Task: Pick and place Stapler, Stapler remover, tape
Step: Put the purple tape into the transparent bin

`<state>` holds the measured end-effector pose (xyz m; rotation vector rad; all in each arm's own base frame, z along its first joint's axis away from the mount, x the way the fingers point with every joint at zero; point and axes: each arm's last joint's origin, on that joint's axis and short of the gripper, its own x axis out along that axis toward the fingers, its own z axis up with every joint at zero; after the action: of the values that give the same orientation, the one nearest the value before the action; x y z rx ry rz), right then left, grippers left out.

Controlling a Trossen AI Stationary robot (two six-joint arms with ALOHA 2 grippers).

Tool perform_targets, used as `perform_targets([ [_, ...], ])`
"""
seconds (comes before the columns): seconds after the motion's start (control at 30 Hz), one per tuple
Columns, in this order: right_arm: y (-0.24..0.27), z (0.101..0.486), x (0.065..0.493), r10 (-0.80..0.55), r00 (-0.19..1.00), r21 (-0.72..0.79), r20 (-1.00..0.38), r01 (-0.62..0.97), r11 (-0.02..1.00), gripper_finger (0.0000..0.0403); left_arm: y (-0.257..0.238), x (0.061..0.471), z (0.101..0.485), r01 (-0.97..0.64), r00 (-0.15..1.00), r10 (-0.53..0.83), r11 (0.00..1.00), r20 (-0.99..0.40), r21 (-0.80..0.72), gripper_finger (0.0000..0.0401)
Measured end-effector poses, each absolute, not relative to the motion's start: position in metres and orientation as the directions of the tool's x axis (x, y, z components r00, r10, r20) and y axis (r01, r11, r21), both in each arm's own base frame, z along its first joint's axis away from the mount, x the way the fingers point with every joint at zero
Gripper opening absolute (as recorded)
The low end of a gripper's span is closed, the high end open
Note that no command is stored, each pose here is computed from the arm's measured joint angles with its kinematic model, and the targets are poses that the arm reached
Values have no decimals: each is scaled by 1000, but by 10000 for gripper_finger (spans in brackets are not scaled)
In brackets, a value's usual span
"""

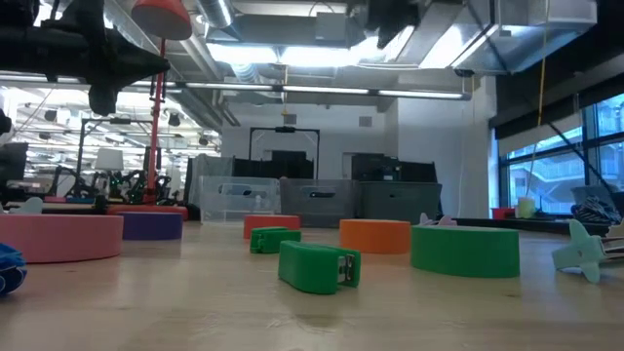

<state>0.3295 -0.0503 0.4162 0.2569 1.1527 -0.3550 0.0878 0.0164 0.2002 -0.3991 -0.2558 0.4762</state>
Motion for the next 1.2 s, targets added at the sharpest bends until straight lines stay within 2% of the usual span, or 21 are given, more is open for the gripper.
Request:
perform_targets([
  [0.17,1,426,300,-194,382,16,-903,482,876,258,14,89,200,-348,894,423,865,151,-361,8],
  [0.27,23,421,282,-246,371,0,-895,553,833,258,14,89,201,-320,908,396,863,133,-390,12],
  [0.4,37,403,254,-324,326,-32,-888,659,751,258,12,88,210,-309,943,329,829,-41,-466,44],
  [0.53,36,374,230,-349,235,-68,-907,738,672,258,7,97,232,-239,968,162,831,-192,-502,93],
  [0.63,28,349,216,-371,144,-131,-917,771,624,258,5,111,251,-185,961,58,861,-270,-473,121],
  [0.77,17,315,201,-402,19,-228,-916,799,556,258,4,136,265,-188,906,20,914,-423,-359,133],
  [0.9,8,288,195,-407,-54,-281,-912,804,523,258,5,161,261,-211,788,-5,937,-615,-279,134],
  [1.03,6,271,194,-407,-70,-292,-911,807,513,258,5,181,253,-257,695,-25,925,-719,-280,134],
  [1.2,7,265,198,-398,-31,-252,-917,819,516,258,5,198,234,-380,604,-36,865,-796,-328,134],
])
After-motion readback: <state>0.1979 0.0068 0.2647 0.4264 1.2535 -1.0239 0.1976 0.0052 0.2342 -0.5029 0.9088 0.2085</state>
